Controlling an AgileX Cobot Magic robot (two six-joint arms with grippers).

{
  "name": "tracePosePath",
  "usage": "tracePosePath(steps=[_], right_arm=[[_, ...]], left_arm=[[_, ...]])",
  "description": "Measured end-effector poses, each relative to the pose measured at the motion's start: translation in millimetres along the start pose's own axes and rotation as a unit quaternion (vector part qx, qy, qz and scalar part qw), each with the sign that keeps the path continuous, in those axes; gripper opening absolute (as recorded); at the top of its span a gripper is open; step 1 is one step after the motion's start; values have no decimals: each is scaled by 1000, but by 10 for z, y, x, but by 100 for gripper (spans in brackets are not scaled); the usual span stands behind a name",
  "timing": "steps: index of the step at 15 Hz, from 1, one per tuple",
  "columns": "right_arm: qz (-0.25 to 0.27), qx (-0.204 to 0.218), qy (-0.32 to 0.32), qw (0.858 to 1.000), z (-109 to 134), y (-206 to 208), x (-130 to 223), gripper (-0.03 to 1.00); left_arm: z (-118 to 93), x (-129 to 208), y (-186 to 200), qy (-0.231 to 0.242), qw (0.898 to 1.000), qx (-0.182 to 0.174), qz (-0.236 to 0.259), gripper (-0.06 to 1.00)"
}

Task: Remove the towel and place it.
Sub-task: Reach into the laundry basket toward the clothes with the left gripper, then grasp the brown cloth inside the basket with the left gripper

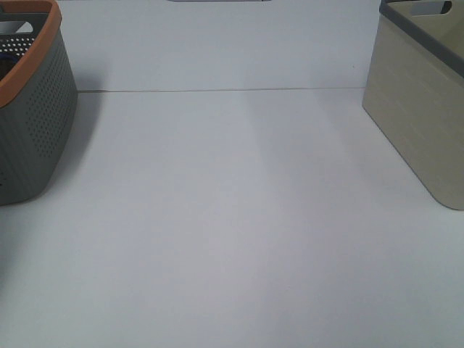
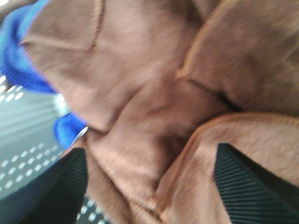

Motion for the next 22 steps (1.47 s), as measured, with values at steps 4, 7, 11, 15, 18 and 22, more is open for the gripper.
tracePosePath(steps=[4,7,11,15,18,22], right_arm=[[0,0,0,1000,0,0,0,68],[0,0,0,1000,0,0,0,68],[0,0,0,1000,0,0,0,68],[0,0,0,1000,0,0,0,68],[0,0,0,1000,0,0,0,68],[0,0,0,1000,0,0,0,68]], left_arm=[[-75,-14,-76,-11,1000,14,6,69],[-142,40,-139,-21,999,34,22,68],[-145,79,-195,-33,998,33,33,61],[-124,107,-193,-42,998,26,42,52],[-124,107,-193,-29,998,26,42,48],[-125,105,-194,-24,998,26,42,48]])
Point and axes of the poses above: a point on each arm's last joint axis where the gripper is mounted, y pointing back along that axis away from the gripper, z along the wrist's bending axis when the last joint is at zero, x = y × z, the point moved 6 cm from there along -y, pointing out along that axis toward the gripper, and after that the axes turned 12 degrees about y, right-handed, at the moved point
